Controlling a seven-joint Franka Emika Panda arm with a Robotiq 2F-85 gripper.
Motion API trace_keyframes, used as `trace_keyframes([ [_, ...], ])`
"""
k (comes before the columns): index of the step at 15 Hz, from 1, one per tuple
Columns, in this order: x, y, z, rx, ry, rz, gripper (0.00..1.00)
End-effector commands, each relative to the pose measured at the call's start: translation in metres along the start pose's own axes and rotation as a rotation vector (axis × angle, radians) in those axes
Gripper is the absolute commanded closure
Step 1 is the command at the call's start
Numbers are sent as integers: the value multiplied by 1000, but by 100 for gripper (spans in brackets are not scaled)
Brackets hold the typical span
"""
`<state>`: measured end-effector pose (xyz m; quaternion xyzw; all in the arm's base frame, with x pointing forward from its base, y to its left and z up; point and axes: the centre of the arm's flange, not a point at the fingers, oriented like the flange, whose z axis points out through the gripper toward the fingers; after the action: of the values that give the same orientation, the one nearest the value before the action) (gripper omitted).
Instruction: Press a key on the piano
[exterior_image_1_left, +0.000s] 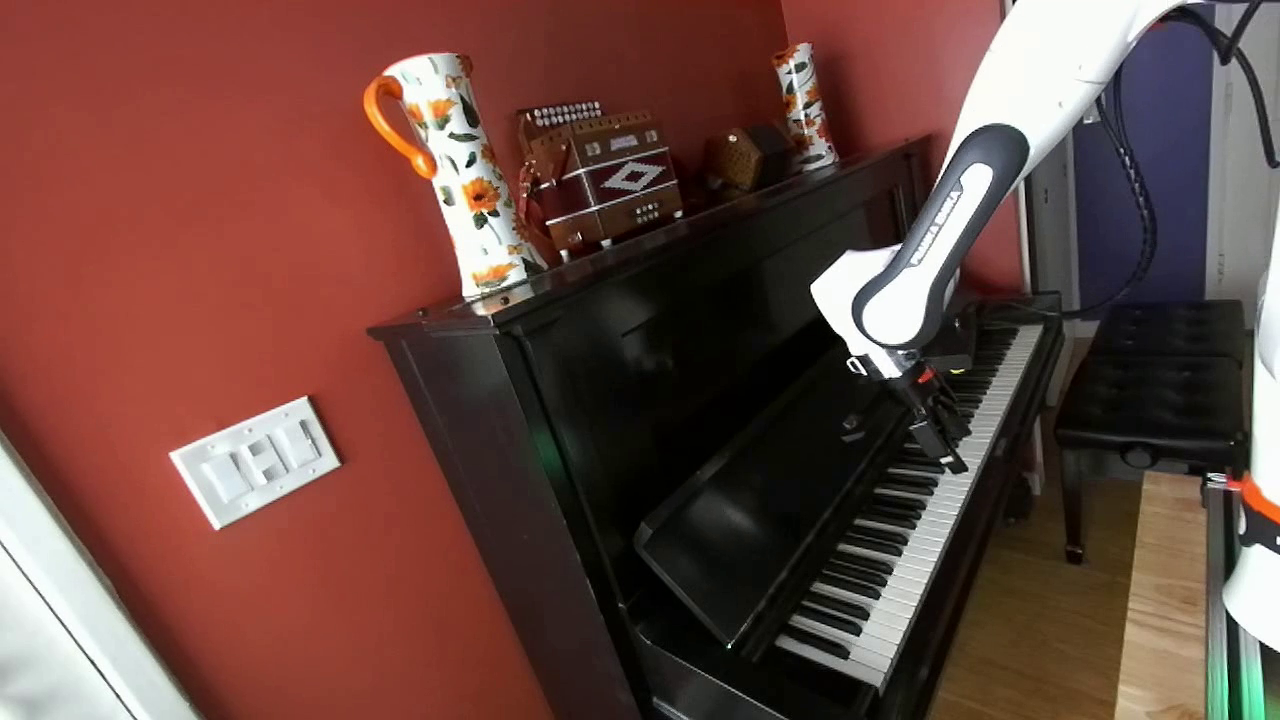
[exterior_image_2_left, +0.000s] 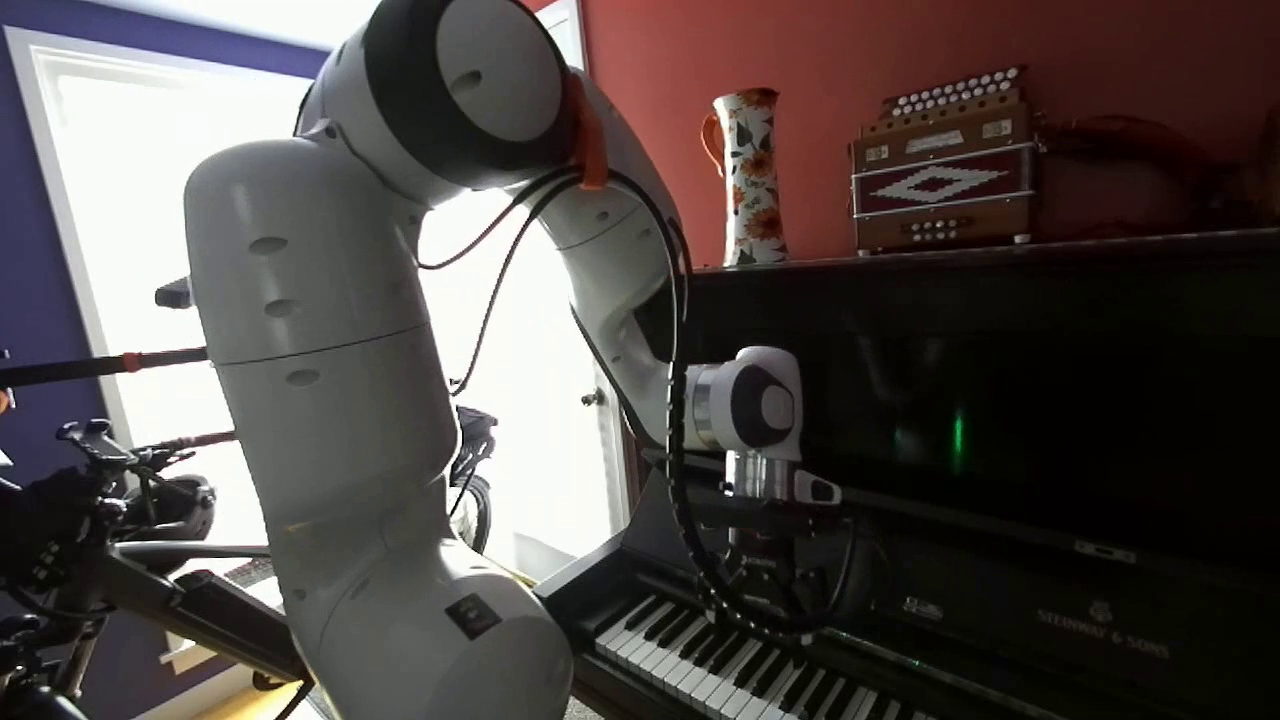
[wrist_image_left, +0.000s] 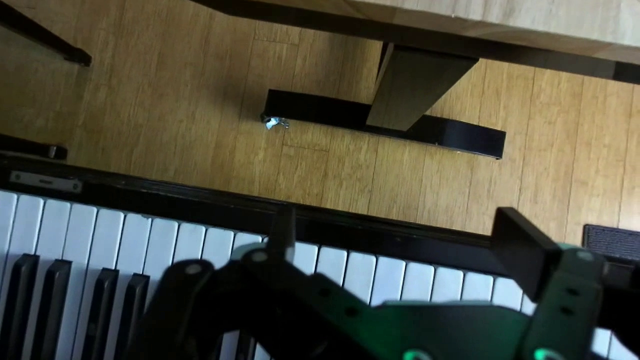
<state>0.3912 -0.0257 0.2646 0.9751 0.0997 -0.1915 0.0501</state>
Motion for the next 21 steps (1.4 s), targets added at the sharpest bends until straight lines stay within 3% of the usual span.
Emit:
trace_keyframes([
  [1,4,16,35,51,46,-5,5],
  [2,6,20,41,55,60,1,26],
  [4,10,25,52,68,96,14,30],
  [13,33,42,87,118,205,59,99],
  [21,39,55,105,122,254,86,100],
])
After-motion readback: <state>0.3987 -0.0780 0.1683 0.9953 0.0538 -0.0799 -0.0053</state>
